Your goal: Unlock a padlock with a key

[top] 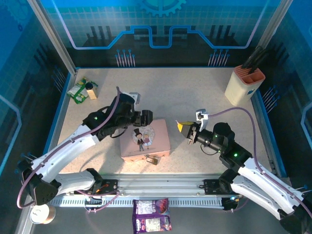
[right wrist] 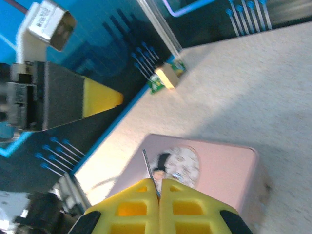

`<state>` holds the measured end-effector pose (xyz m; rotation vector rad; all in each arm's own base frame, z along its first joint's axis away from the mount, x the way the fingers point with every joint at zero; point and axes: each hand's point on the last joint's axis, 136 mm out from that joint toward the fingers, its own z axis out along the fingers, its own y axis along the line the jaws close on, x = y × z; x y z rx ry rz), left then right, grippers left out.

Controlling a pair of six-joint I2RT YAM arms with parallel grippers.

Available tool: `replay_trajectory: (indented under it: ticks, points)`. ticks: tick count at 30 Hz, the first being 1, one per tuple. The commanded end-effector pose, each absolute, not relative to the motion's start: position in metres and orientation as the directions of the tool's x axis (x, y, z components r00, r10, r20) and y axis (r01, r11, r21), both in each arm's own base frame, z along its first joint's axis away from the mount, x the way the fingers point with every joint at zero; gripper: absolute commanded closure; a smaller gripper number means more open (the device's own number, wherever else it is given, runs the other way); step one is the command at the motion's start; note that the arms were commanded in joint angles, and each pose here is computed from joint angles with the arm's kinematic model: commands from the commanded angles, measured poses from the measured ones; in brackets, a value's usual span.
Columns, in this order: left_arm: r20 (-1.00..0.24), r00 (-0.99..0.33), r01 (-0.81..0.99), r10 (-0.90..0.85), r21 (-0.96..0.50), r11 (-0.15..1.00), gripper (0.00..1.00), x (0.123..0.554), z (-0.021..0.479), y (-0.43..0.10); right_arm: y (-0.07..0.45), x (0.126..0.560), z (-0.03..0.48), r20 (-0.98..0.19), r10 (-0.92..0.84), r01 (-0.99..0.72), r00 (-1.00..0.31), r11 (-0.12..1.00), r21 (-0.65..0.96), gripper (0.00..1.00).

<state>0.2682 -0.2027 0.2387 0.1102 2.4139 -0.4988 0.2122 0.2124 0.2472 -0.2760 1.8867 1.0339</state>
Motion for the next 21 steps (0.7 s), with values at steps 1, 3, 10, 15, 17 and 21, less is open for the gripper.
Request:
replay_trajectory:
  ticks: [1,3,10,15,17,21]
  points:
    - [-0.440,-0.891,0.152,0.110,-0.061,0.986,0.13,0.222,0.197,-0.167,0.197,0.207,0.213,-0.808,0.097,-0.512,-0.581,0.728,0.456,1.00]
    - [-0.372,-0.910,0.193,0.183,0.010,0.981,0.11,0.204,0.184,-0.170,0.194,0.209,0.209,-0.807,0.094,-0.500,-0.583,0.741,0.448,1.00]
    - [-0.210,-0.928,0.282,0.308,0.142,0.949,0.08,0.157,0.156,-0.169,0.178,0.217,0.199,-0.806,0.089,-0.425,-0.585,0.813,0.398,1.00]
    - [-0.160,-0.928,0.302,0.337,0.208,0.930,0.08,0.142,0.139,-0.167,0.179,0.218,0.199,-0.808,0.084,-0.428,-0.583,0.813,0.394,1.00]
    - [-0.157,-0.926,0.308,0.344,0.218,0.926,0.08,0.140,0.129,-0.171,0.179,0.218,0.199,-0.808,0.089,-0.428,-0.582,0.812,0.397,1.00]
    - [-0.164,-0.916,0.318,0.367,0.263,0.911,0.07,0.145,0.112,-0.176,0.179,0.218,0.198,-0.805,0.093,-0.426,-0.586,0.810,0.404,1.00]
